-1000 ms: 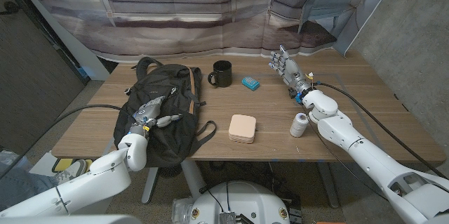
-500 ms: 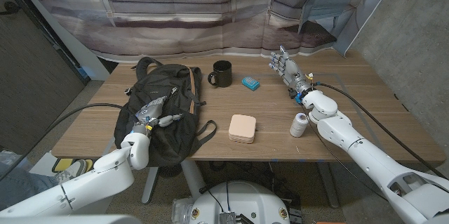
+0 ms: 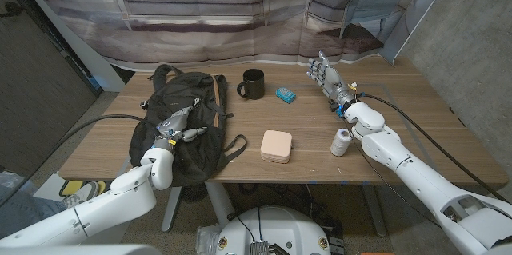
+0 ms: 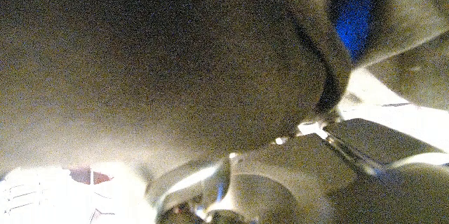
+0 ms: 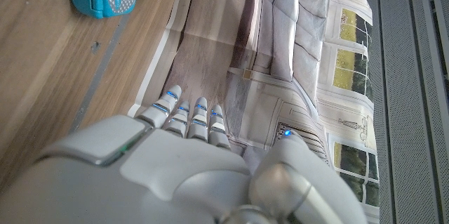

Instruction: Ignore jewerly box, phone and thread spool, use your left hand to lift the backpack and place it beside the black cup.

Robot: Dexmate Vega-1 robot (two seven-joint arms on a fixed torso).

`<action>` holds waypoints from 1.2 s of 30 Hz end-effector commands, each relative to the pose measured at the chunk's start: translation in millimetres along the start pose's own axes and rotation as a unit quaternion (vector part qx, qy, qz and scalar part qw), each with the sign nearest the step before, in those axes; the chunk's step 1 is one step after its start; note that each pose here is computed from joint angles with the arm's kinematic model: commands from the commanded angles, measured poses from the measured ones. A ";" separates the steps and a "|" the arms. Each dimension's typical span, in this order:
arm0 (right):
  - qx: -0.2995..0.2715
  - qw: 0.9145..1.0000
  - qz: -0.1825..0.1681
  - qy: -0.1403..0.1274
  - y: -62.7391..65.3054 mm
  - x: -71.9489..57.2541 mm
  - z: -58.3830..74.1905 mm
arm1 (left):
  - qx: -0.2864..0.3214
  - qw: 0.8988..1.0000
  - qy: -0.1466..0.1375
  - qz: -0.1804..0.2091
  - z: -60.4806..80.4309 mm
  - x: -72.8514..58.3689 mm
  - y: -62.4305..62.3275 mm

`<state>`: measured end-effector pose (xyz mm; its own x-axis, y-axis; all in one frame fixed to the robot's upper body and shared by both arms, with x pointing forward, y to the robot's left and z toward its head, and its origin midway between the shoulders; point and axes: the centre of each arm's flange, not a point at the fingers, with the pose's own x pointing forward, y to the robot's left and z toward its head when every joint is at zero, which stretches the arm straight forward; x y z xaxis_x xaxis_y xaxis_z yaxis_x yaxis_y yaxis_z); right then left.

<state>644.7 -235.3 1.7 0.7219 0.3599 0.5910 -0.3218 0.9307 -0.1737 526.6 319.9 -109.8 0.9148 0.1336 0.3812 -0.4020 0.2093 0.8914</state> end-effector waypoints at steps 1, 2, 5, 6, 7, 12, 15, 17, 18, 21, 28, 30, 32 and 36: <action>0.001 1.000 -0.002 -0.002 0.1 1.6 1.0 | -0.001 1.000 0.004 0.004 0.2 2.7 -1.9; 0.000 1.000 -0.002 -0.002 0.0 1.6 1.2 | -0.005 1.000 0.002 0.003 0.3 3.7 -1.8; 0.000 1.000 -0.004 -0.001 -0.7 1.4 2.0 | -0.006 1.000 -0.002 0.008 1.9 5.8 -2.4; -0.001 1.000 -0.004 -0.001 -0.9 1.2 2.3 | -0.009 1.000 -0.006 0.008 2.0 6.5 -2.7; -0.003 1.000 -0.003 -0.001 -1.0 1.1 2.5 | -0.011 1.000 -0.006 0.014 2.4 6.6 -3.4; -0.003 1.000 -0.006 0.000 -1.3 0.6 2.8 | -0.010 0.999 -0.007 0.032 3.3 8.8 -2.5; -0.003 1.000 -0.008 0.000 -1.8 0.5 2.6 | -0.015 0.999 -0.008 0.037 3.6 10.3 -2.2; -0.004 1.000 -0.007 0.000 -2.3 0.2 2.7 | -0.013 0.999 -0.008 0.040 4.5 11.3 -2.5; -0.005 1.000 -0.007 0.000 -2.5 0.0 2.7 | -0.013 0.999 -0.009 0.043 4.8 11.7 -2.8; -0.004 1.000 -0.009 0.001 -3.1 -0.2 2.6 | -0.019 0.999 -0.010 0.045 5.3 13.2 -3.5; -0.004 1.000 -0.009 0.001 -4.1 -0.2 1.1 | -0.017 0.998 -0.008 0.052 7.6 15.2 -3.5; -0.003 1.000 -0.009 0.001 -4.3 -0.1 1.0 | -0.020 0.998 -0.006 0.051 7.6 15.5 -1.9; -0.002 1.000 -0.010 0.001 -4.8 -0.1 1.1 | -0.024 0.998 -0.006 0.063 8.4 14.8 -1.5; -0.001 1.000 -0.011 0.000 -5.9 -0.1 2.2 | -0.028 0.997 -0.005 0.071 10.0 13.8 -0.1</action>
<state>644.6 -238.1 4.0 0.7280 0.3440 0.5930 -0.3059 0.9371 -0.1682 540.7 315.3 -106.8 0.8729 0.1448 0.4659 -0.4876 0.2297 0.8423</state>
